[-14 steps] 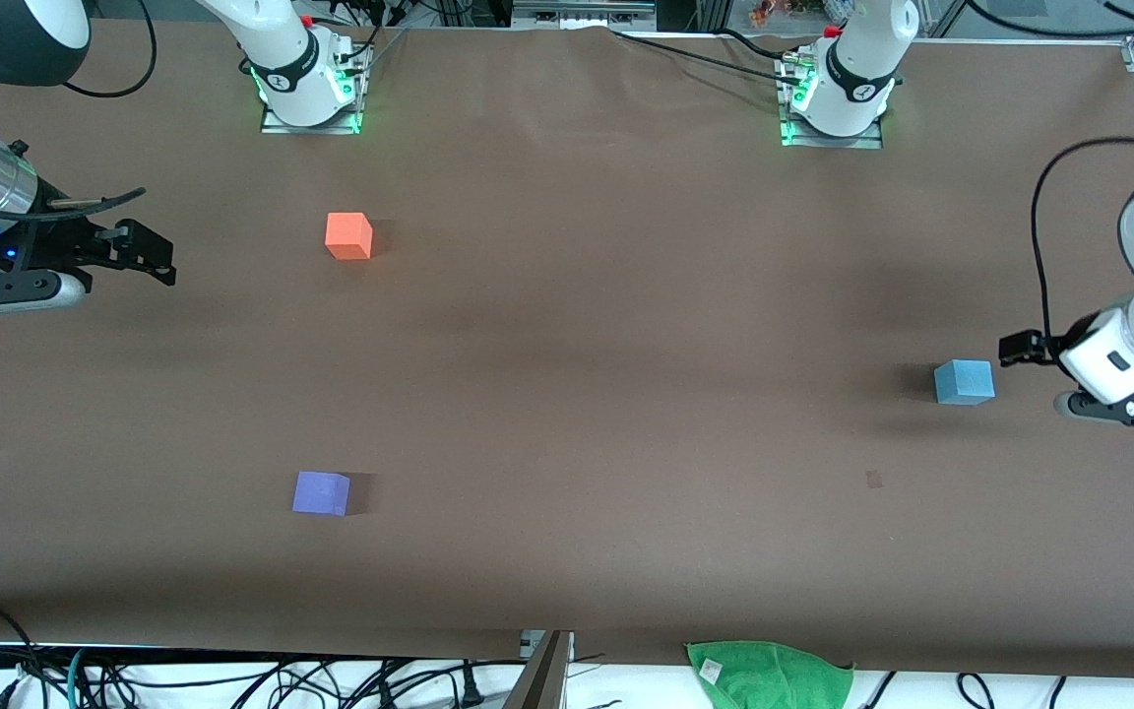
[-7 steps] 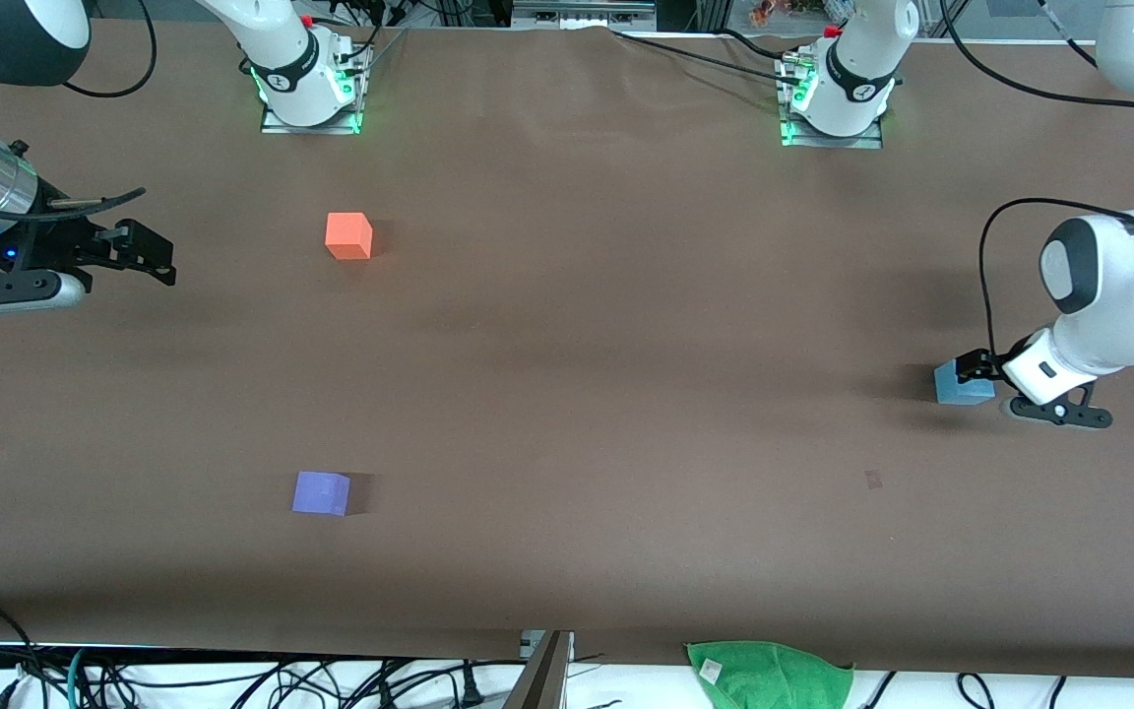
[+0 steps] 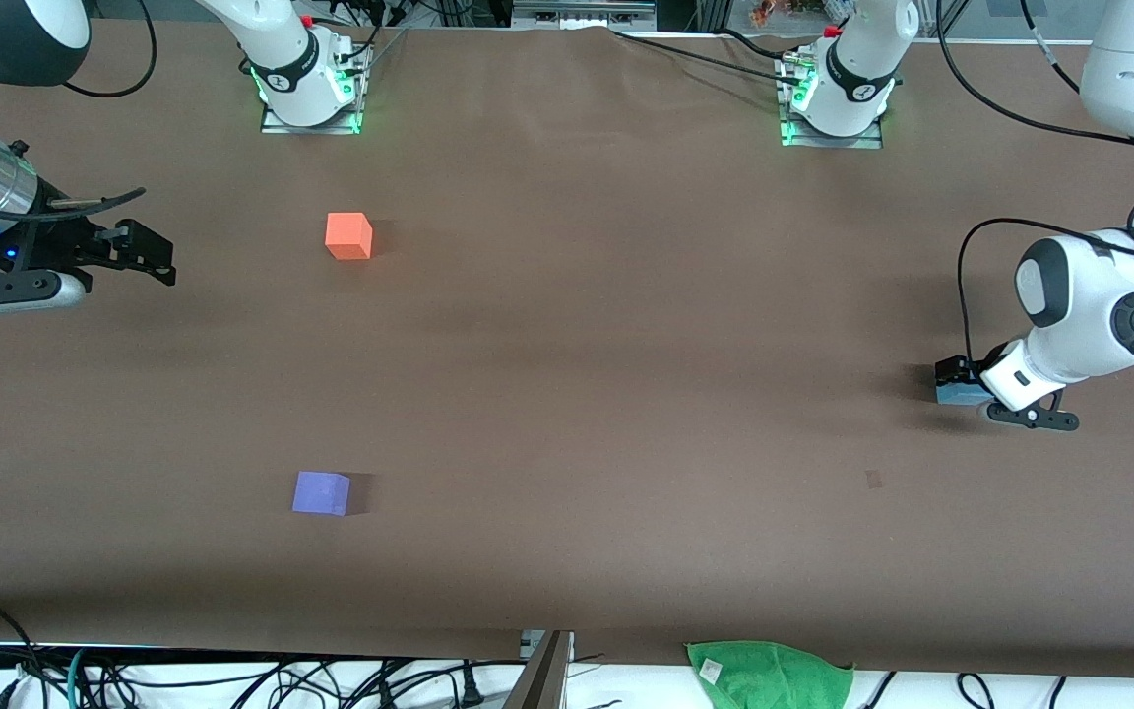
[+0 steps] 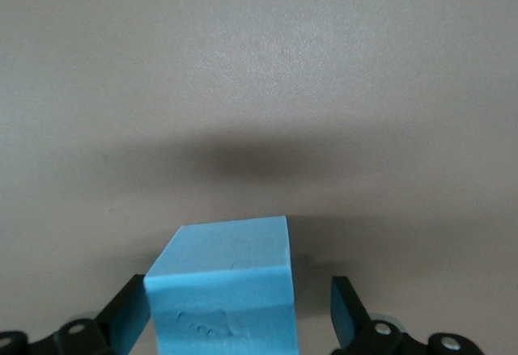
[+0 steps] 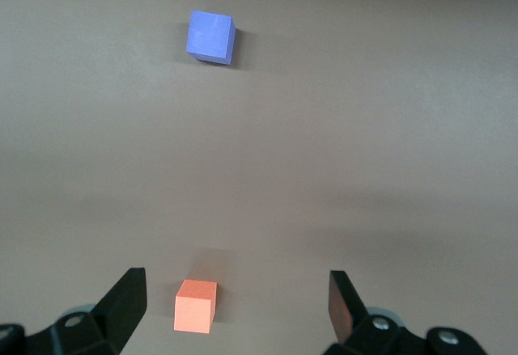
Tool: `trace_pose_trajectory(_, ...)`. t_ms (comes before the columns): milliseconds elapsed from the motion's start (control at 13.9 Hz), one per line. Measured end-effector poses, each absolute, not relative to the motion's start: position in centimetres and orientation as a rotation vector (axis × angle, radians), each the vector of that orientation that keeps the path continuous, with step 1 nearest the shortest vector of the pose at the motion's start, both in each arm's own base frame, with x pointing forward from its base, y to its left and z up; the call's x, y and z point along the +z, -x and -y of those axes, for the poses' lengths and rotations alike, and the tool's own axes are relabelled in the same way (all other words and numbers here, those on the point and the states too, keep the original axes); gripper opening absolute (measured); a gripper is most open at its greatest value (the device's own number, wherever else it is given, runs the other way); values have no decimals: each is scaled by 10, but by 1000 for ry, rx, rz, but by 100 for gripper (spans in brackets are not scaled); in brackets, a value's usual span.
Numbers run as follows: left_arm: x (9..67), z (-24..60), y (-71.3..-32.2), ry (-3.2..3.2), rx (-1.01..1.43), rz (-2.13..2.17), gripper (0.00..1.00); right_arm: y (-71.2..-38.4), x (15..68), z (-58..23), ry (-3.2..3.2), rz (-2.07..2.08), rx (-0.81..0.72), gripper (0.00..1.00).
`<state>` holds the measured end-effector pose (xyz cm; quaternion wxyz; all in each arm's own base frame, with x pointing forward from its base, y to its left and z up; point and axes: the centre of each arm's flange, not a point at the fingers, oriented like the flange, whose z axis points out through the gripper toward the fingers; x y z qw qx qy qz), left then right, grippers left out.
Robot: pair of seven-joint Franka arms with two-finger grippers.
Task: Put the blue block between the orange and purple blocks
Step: 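Reach the left gripper down over the light-blue cube, then close the left gripper on the blue cube and lift it, then carry the blue cube with the left gripper toward the table middle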
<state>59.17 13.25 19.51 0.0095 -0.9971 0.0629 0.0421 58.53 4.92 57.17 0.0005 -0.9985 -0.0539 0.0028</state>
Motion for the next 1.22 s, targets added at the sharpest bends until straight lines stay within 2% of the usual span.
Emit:
trace_pose_trajectory(72,190,-133,-591,3116,142,-196,97,-585,572,-49,3136,169,9,100)
trace_pose_trajectory(215,184,-134,-589,3119,157,-190,80,-585,572,-49,3136,169,9,100)
trace_pose_trajectory(287,183,-136,-588,3120,160,-187,67,-585,572,-49,3136,169,9,100)
trace_pose_trajectory(359,183,-136,-588,3121,162,-184,62,-585,572,-49,3136,169,9,100)
trace_pose_trajectory(574,190,-134,-591,3124,199,-188,62,-585,572,-49,3136,169,9,100)
trace_pose_trajectory(718,221,-112,-603,3137,257,-185,62,-585,572,-49,3136,169,9,100)
trace_pose_trajectory(1005,325,-14,-633,3145,388,-121,62,-585,572,-49,3136,169,9,100)
trace_pose_trajectory(1221,357,88,-634,3152,368,-87,62,-585,572,-49,3136,169,9,100)
